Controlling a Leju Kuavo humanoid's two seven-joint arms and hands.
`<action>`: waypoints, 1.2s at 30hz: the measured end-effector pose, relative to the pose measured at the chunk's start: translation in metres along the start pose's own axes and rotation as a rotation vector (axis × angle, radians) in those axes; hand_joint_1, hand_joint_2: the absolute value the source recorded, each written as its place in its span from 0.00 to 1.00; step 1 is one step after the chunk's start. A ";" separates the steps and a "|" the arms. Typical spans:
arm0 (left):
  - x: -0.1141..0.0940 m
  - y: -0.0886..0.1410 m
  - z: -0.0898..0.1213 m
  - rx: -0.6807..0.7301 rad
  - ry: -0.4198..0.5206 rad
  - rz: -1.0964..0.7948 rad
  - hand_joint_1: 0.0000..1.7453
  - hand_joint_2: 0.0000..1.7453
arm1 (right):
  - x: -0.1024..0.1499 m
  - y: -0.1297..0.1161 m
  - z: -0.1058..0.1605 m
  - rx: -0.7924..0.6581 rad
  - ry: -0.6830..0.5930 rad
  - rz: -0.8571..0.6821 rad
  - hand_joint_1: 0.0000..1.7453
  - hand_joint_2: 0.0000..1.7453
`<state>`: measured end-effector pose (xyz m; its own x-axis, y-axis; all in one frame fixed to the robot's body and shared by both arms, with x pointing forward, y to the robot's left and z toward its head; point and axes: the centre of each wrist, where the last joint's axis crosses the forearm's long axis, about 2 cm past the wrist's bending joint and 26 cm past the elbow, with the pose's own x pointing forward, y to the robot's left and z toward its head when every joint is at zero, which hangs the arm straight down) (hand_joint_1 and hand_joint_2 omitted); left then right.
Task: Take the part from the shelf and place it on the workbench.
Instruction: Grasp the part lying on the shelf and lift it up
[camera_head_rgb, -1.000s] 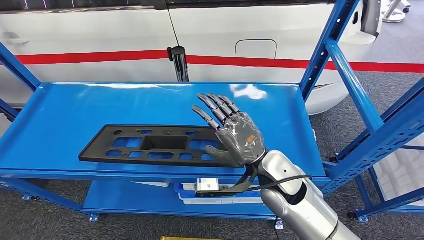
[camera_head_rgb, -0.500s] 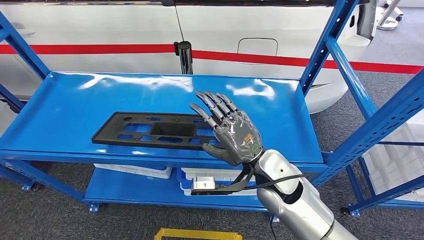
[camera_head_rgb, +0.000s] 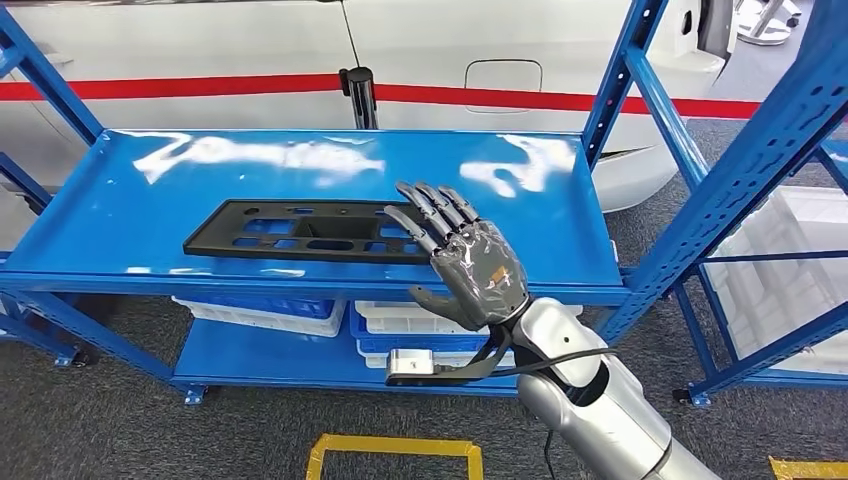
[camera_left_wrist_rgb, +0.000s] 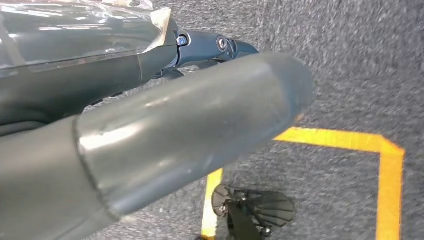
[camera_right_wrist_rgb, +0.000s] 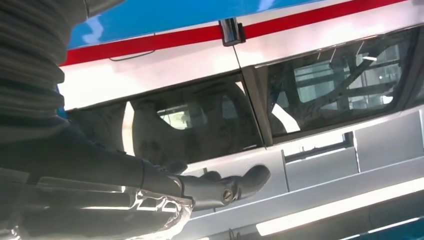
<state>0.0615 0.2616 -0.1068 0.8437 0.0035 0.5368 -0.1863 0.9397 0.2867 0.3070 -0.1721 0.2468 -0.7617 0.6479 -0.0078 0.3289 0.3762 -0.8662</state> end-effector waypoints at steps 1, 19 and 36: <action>0.000 0.000 0.000 0.000 0.000 0.000 0.00 0.00 | 0.000 0.000 0.000 -0.001 -0.001 0.000 0.00 1.00; 0.002 -0.002 0.000 -0.011 -0.002 -0.042 0.00 0.00 | 0.025 0.034 -0.020 0.026 -0.069 0.018 0.00 1.00; 0.009 -0.006 -0.001 -0.030 -0.020 -0.080 0.00 0.00 | 0.081 0.076 -0.104 0.105 -0.145 -0.025 0.00 1.00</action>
<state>0.0711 0.2563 -0.1048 0.8451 -0.0786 0.5288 -0.1032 0.9466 0.3056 0.3288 -0.0222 0.2324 -0.8438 0.5343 -0.0508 0.2547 0.3152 -0.9142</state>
